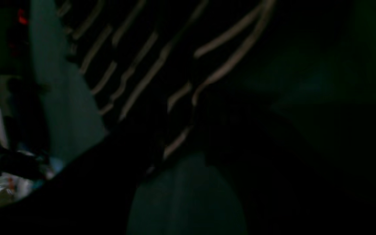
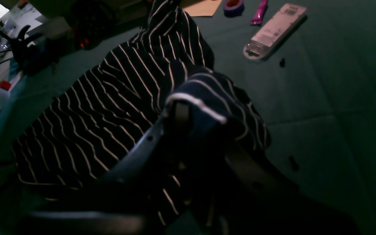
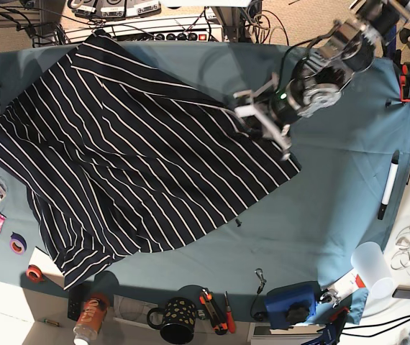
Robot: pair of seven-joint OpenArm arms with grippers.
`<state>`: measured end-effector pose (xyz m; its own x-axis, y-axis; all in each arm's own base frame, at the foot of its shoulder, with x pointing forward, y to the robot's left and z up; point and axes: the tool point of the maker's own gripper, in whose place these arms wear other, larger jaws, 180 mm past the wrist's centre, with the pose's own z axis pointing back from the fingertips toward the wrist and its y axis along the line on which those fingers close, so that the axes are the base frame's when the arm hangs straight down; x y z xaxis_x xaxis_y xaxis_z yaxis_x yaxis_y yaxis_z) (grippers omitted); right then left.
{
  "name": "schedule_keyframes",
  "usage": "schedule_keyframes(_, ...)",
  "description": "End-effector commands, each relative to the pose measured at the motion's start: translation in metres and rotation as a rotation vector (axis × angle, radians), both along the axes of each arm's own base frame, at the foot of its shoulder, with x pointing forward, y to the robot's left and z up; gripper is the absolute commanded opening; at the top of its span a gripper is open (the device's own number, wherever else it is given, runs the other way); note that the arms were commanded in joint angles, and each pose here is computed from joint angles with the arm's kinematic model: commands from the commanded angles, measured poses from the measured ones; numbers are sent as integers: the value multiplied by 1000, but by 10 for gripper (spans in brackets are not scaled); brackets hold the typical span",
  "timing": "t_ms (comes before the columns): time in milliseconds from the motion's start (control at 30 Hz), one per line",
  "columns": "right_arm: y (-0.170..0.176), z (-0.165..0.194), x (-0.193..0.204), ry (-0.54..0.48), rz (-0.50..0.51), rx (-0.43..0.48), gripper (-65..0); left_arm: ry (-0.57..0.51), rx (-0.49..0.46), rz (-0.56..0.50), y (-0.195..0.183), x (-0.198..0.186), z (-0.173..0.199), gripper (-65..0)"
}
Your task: Layout the t-shirt on the table in an organized manner, then fold the t-shirt properly
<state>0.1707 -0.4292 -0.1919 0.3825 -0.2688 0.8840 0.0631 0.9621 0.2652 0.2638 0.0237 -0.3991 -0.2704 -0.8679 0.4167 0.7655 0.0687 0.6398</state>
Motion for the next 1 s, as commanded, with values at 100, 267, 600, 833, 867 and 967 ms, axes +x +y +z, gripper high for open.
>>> schedule_keyframes(100,0,20,6,-54,19,-29,-650,19,60,22,9,6,-20,-484)
schedule_keyframes(267,22,-2,20,9,108,7,-650,-10,63,181,28,23,-19,-650)
schedule_keyframes(600,117,-77,45,219,422,144,-650,-191,117,388,90,82,20,-650)
schedule_keyframes(833,204,-128,34,315,601,324,-650,-143,40,434,136,144,37,-650)
schedule_keyframes(867,217,-134,31,328,629,348,-650,-138,31,444,145,153,39,-650)
schedule_keyframes(967,255,-147,23,358,705,419,-650,-147,16,476,170,177,47,-650)
